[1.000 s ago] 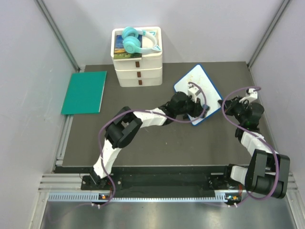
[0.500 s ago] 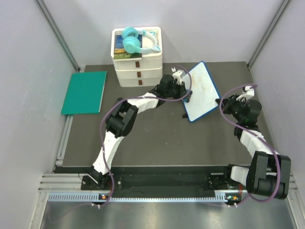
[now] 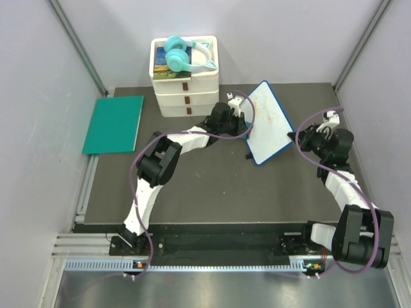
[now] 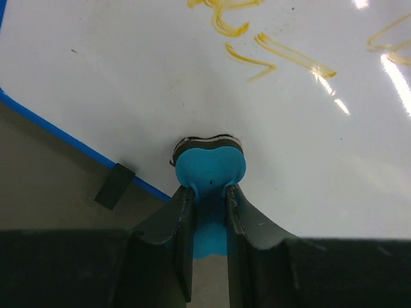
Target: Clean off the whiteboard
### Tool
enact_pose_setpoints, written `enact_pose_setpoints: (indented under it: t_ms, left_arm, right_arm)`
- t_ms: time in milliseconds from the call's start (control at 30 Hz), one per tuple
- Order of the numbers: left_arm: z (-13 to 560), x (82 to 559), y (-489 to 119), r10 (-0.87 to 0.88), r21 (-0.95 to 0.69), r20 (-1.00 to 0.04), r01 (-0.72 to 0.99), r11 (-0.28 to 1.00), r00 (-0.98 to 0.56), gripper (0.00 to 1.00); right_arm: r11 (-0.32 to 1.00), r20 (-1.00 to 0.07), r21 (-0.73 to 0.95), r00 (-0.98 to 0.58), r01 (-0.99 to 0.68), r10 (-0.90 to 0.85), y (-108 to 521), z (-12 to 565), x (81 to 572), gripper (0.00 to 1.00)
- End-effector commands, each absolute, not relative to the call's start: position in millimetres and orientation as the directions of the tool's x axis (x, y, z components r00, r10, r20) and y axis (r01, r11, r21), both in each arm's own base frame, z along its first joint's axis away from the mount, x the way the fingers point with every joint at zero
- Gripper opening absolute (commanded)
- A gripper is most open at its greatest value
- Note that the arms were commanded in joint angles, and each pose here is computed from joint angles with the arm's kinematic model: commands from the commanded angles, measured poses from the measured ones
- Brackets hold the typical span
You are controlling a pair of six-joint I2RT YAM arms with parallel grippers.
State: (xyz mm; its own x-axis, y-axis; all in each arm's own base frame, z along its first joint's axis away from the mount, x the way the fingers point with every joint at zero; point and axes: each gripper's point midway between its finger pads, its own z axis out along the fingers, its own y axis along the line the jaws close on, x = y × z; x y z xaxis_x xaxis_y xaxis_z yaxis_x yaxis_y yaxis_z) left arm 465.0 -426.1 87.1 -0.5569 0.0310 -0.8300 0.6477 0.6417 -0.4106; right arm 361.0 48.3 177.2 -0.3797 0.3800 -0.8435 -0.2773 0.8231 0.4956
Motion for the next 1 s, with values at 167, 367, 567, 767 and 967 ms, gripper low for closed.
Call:
enact_pose_setpoints:
  t_ms: [167,367,567,767,967]
  left_arm:
    - [164.6,470.0,-401.2,-0.019,-0.299,-0.918,0.66,0.689,-0.397,0.0]
    - [168.5,468.2,-392.5,-0.002,-0.275,-0.921,0.645,0.713,-0.39,0.0]
    - [173.8,472.7,-392.4,-0.028,-0.271,-0.931,0.64,0.719,-0.363,0.0]
    - [168.5,493.0,-420.9,-0.067,-0.325,-0.921,0.663,0.675,-0.383,0.0]
    - [187.3,516.5,-441.3,-0.127,-0.334,-0.934,0.685,0.648,-0.335,0.0]
  right_arm:
    - [0.755,-0.796,0.524,-0.543,-0.394,0.269,82.4,154.6,323.1,0.0]
    - [0.706,-0.73,0.593,-0.627,-0.387,0.27,90.5,138.8,320.7,0.0]
    - [0.697,-0.722,0.603,-0.639,-0.389,0.267,90.7,141.3,328.3,0.0]
    - [0.689,-0.718,0.603,-0.649,-0.402,0.25,93.6,146.0,333.1,0.0]
    - [0.68,-0.693,0.617,-0.683,-0.397,0.231,98.1,139.3,336.1,0.0]
